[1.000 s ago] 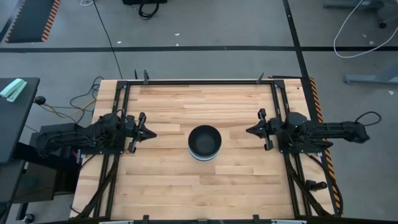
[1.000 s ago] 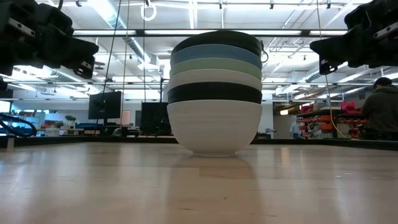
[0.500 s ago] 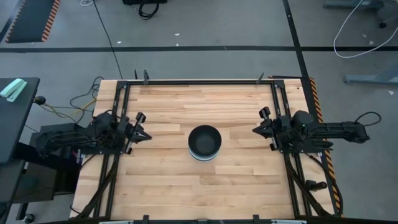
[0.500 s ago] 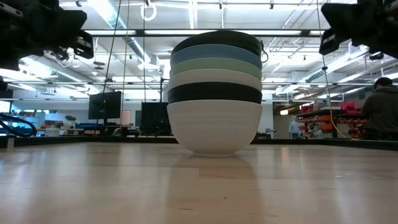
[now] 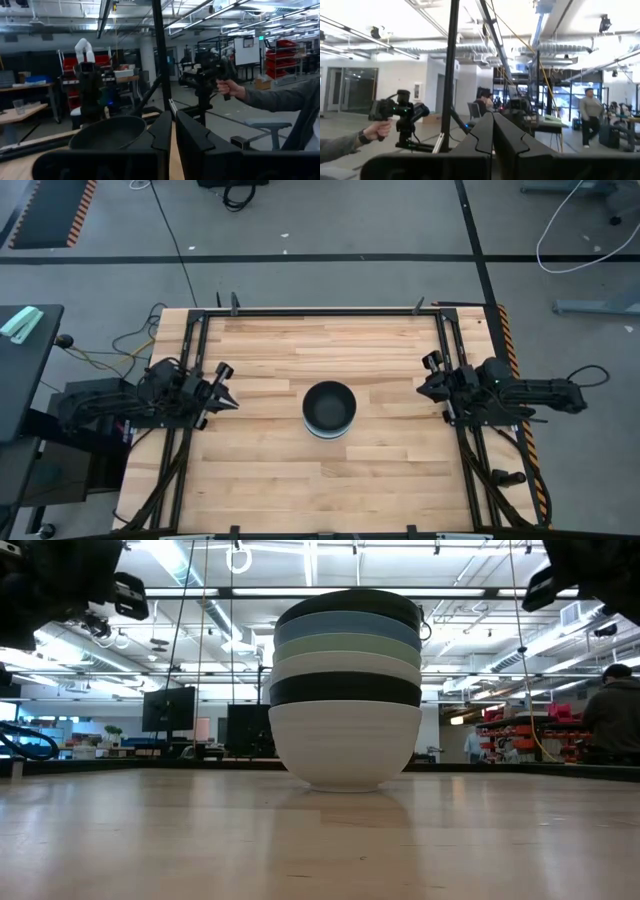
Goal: Nest bowls inside each other
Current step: Return to Home Position
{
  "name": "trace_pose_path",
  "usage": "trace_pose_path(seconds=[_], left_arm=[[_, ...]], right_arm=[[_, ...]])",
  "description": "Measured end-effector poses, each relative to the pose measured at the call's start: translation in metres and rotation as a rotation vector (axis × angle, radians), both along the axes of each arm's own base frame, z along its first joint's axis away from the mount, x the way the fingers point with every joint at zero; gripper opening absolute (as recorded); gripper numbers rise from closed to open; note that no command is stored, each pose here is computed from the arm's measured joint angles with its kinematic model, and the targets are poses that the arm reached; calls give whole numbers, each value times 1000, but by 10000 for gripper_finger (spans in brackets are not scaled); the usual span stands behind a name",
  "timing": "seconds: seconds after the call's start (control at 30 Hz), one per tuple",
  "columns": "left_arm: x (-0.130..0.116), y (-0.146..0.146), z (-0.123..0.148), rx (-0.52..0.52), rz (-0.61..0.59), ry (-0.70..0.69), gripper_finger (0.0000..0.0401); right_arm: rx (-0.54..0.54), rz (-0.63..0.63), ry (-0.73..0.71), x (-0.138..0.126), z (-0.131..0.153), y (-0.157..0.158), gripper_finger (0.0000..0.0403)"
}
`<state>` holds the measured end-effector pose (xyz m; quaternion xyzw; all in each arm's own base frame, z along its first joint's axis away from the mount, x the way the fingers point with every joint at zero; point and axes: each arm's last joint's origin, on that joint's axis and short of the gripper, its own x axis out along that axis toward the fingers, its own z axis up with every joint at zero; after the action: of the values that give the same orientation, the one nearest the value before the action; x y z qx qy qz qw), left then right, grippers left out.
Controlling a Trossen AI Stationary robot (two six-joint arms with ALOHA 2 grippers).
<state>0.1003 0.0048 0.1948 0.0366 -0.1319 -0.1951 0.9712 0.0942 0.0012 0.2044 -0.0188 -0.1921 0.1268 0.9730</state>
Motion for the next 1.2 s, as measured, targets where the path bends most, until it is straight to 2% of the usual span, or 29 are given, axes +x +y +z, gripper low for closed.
trace_pose_path(seconds=[0.17,0.43,0.73,1.0,1.2], left_arm=[[-1,2,0,-16,-7,9,27],[-9,1,15,19,-131,-116,27],[-14,3,21,8,-166,-144,35],[-13,6,19,-42,-149,-97,24],[-8,12,6,-112,-98,43,28]], right_arm=[[0,12,-23,-3,2,1,18],[7,15,-23,-5,1,1,18],[16,20,-28,-6,2,1,18],[18,17,38,-3,-4,1,18],[3,-33,155,0,-16,-2,18]])
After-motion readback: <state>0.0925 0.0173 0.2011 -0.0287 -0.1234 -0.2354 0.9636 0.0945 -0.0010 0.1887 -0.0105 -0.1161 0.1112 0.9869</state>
